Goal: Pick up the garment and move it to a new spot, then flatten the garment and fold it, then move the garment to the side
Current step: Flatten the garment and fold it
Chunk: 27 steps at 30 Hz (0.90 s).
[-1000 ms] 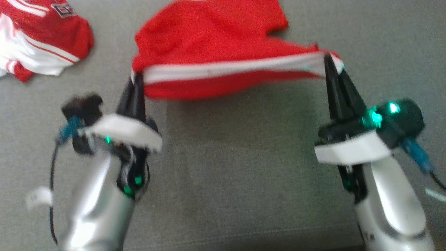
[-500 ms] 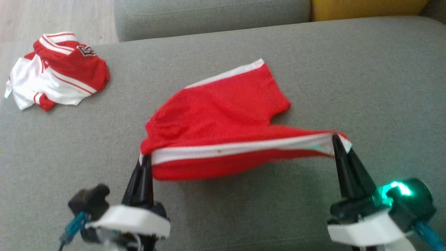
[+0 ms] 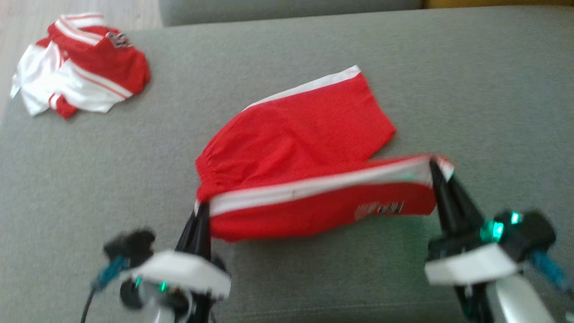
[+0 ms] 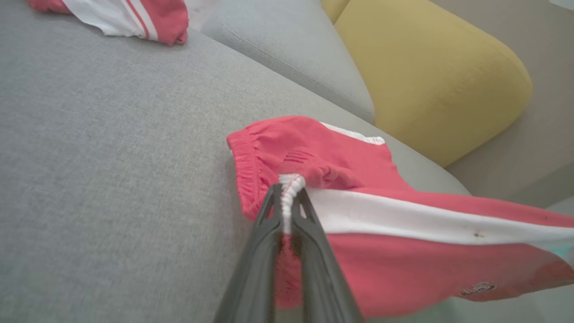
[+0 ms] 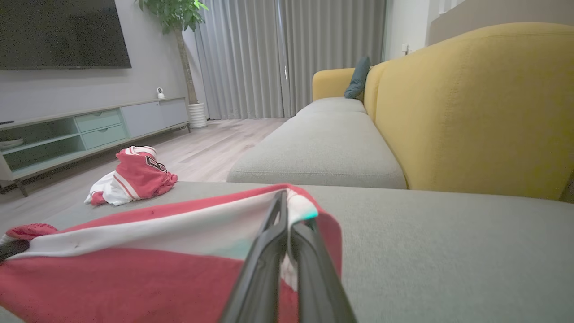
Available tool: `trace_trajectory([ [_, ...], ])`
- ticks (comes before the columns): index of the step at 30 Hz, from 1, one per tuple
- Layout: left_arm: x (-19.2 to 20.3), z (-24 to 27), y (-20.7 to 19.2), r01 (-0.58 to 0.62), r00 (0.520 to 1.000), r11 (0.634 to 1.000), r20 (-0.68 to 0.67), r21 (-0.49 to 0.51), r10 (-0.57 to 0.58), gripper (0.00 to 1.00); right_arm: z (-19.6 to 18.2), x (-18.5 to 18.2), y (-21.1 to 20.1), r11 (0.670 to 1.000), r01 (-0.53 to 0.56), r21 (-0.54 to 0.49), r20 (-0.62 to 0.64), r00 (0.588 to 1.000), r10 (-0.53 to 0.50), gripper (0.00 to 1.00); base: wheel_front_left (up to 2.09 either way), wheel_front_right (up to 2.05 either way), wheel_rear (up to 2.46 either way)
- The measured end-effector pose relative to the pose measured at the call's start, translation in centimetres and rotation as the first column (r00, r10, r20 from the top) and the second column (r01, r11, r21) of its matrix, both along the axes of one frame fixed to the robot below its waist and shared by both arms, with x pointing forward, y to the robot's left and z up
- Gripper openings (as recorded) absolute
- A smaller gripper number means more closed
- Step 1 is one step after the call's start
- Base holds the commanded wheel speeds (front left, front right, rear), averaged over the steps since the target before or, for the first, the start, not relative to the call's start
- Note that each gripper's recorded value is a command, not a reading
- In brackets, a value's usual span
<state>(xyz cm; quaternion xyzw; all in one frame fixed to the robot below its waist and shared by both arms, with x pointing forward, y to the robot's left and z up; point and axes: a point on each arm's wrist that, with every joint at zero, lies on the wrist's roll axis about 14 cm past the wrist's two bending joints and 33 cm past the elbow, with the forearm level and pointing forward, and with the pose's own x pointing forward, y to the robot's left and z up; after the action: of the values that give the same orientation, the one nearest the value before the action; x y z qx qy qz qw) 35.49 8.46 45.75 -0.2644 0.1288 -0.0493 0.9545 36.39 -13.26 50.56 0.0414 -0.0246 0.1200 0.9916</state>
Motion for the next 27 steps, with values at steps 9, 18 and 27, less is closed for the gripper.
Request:
trace_trajectory([
  [9, 7.8, -1.6, 0.3, -0.011, 0.995, 1.000, -0.094, -0.005, 0.011, 0.00, -0.6, 10.5, 2.3, 0.989, -0.114, -0.097, -0.001, 0.993, 0.114, 0.00, 0.00, 0.00, 0.00],
  [18, 12.7, -4.9, 0.9, -0.006, 0.982, 0.997, -0.186, 0.076, 0.020, 0.00, -5.6, 18.0, 3.8, 0.974, -0.162, -0.156, -0.162, 0.977, 0.136, 0.00, 0.00, 0.00, 0.00],
  [27, 13.4, -5.3, 0.5, -0.019, 0.985, 0.998, -0.169, 0.052, 0.028, 1.00, -10.0, 19.6, 5.3, 0.964, -0.204, -0.173, -0.299, 0.943, 0.146, 0.89, 0.00, 0.00, 0.00],
])
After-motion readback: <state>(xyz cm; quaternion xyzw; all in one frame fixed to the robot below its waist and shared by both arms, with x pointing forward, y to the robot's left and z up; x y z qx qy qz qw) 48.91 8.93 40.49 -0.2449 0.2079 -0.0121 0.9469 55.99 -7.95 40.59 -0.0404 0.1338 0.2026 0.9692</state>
